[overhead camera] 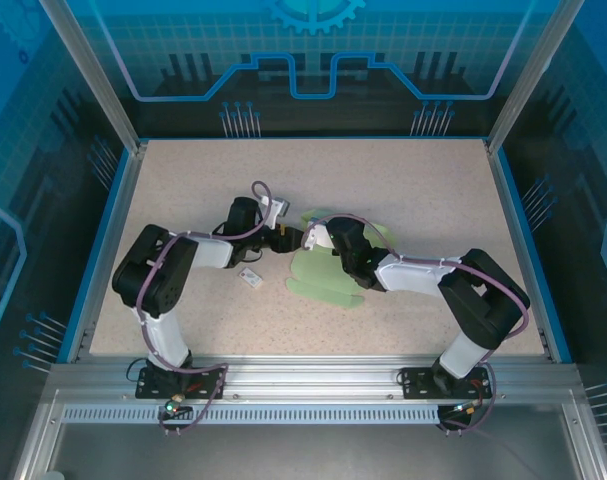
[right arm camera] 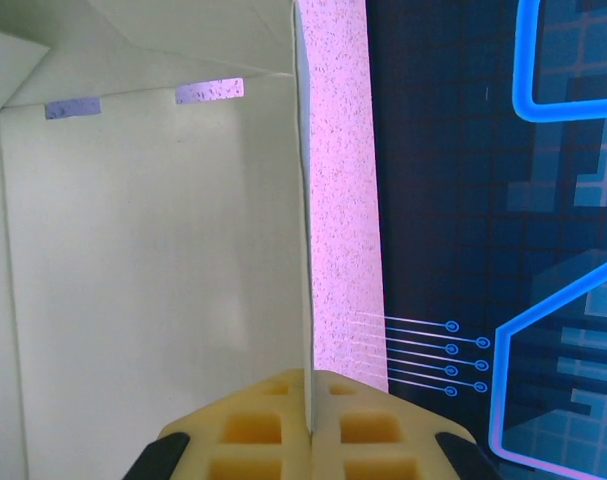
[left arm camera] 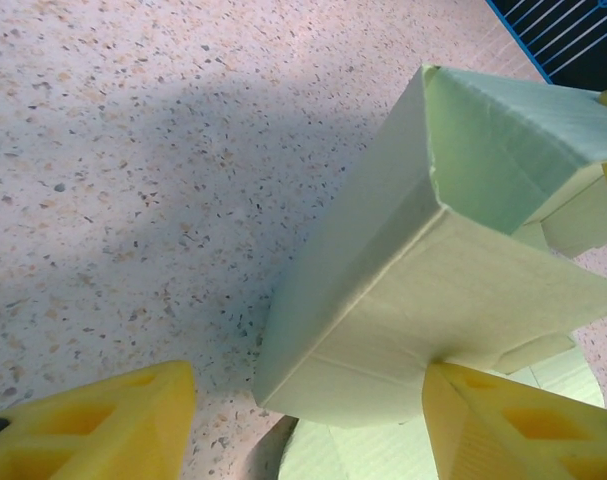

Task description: Fold the paper box

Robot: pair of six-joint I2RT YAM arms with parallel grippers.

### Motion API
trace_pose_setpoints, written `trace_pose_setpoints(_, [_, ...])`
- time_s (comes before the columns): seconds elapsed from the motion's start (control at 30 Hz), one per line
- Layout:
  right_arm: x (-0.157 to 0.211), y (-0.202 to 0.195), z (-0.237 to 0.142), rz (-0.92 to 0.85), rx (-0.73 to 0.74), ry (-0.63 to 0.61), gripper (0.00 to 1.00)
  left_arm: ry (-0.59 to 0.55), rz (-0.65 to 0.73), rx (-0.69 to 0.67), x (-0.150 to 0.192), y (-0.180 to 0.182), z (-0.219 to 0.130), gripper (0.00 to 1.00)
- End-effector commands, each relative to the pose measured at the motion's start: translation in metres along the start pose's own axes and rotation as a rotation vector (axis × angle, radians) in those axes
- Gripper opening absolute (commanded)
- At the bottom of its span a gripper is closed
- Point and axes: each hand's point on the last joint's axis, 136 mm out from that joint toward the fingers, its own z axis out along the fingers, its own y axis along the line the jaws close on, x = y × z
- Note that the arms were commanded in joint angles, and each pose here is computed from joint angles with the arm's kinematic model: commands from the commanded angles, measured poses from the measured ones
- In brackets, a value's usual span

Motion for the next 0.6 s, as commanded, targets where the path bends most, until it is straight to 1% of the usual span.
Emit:
trace_pose_setpoints(0.0, [-0.007,0.001,-0.003,0.014,-0.016,-0.030,0.03,-0.025,0.040,0.076,-0.011,-0.012,0.007,0.62])
trace_pose_setpoints(0.17, [-0.007,0.002,-0.004,0.032,-0.041,-0.037,0.03,-0.030,0.063,0.104,-0.012,-0.017,0.013,0.62])
trace_pose_setpoints(0.3, [-0.007,0.004,-0.004,0.048,-0.061,-0.047,0.03,-0.026,0.074,0.111,-0.012,-0.019,0.019,0.60])
trace_pose_setpoints(0.43, [-0.007,0.005,-0.004,0.057,-0.074,-0.052,0.03,-0.026,0.075,0.104,-0.013,-0.019,0.024,0.57])
trace_pose_setpoints(0.57, [-0.008,0.006,-0.005,0.075,-0.091,-0.063,0.03,-0.029,0.087,0.080,-0.012,-0.018,0.031,0.56])
